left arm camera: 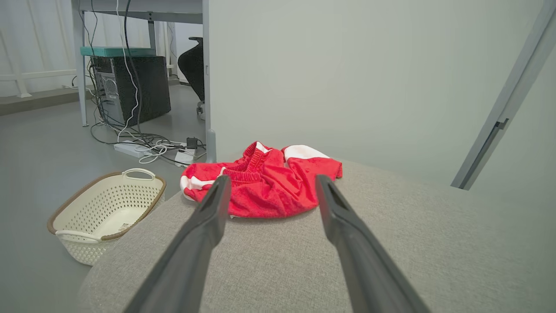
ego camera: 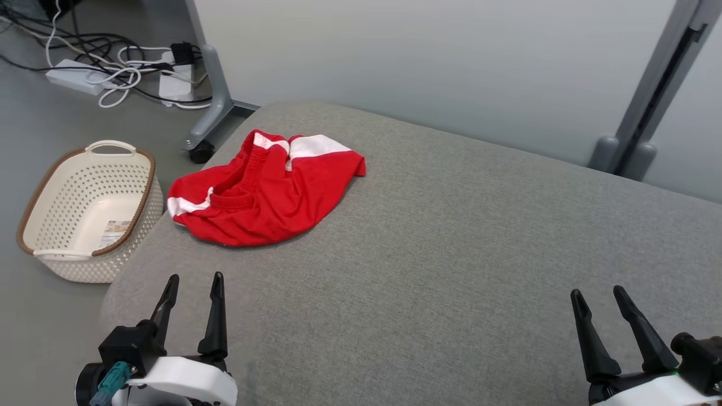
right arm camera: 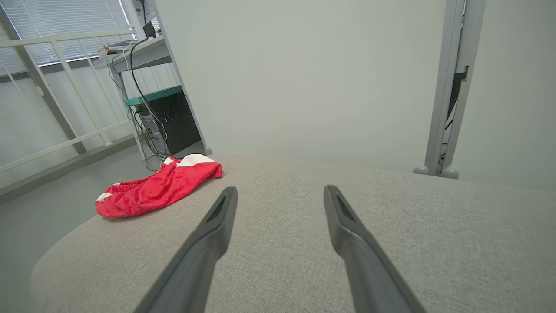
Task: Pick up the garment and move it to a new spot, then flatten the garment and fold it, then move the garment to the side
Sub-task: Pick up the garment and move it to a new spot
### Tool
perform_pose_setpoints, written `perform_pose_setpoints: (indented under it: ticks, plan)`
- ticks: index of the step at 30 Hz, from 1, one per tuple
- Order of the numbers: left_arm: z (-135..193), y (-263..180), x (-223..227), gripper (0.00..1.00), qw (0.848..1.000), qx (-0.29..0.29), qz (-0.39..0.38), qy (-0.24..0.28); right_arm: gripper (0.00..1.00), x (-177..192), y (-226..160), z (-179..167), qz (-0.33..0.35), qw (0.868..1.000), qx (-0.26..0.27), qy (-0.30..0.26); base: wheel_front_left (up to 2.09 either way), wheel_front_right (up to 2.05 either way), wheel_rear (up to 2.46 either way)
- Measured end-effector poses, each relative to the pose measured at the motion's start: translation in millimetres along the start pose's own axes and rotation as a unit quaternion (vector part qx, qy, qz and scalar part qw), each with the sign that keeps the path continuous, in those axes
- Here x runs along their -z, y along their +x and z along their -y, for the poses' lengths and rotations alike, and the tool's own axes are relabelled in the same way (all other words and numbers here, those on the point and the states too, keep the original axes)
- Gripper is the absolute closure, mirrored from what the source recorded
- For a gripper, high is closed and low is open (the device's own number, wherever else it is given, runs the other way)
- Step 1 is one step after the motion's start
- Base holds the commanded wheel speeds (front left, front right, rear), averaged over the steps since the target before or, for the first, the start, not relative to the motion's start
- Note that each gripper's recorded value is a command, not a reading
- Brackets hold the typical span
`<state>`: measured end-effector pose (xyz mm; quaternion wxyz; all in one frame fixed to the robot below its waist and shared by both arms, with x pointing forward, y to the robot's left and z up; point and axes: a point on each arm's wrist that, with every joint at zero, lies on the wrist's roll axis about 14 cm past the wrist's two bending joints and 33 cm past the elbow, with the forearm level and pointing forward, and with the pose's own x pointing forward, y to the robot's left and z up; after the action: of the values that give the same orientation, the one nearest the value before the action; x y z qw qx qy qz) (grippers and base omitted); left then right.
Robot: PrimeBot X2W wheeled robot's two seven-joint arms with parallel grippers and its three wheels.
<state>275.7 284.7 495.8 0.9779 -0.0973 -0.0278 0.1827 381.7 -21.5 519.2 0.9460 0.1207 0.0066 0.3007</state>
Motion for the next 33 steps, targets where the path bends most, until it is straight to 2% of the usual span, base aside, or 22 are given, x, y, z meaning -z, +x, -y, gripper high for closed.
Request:
perform_pose_setpoints:
  ticks: [4,13,25,28,33]
  plan:
    - [-18,-10,-4,0.00,1.000,-0.028,0.006,-0.001,0.00,5,10,-14,-0.007,1.000,-0.026,0.002,0.00,0.00,0.00]
    - [-23,2,-17,0.00,0.999,-0.040,0.001,-0.017,0.00,5,13,-16,-0.006,1.000,-0.029,0.008,0.00,0.00,0.00]
    - [-15,108,-54,0.00,0.995,0.003,-0.090,0.036,0.00,-3,24,38,0.004,1.000,0.023,-0.016,0.00,0.00,0.00]
    - [-9,140,-48,0.00,0.991,0.006,-0.130,0.029,0.00,-1,29,51,0.003,0.999,0.034,-0.017,0.00,0.00,0.00]
    - [-18,182,-15,0.00,0.977,-0.012,-0.212,0.035,0.00,0,42,65,0.007,0.999,0.040,-0.013,0.00,0.00,0.00]
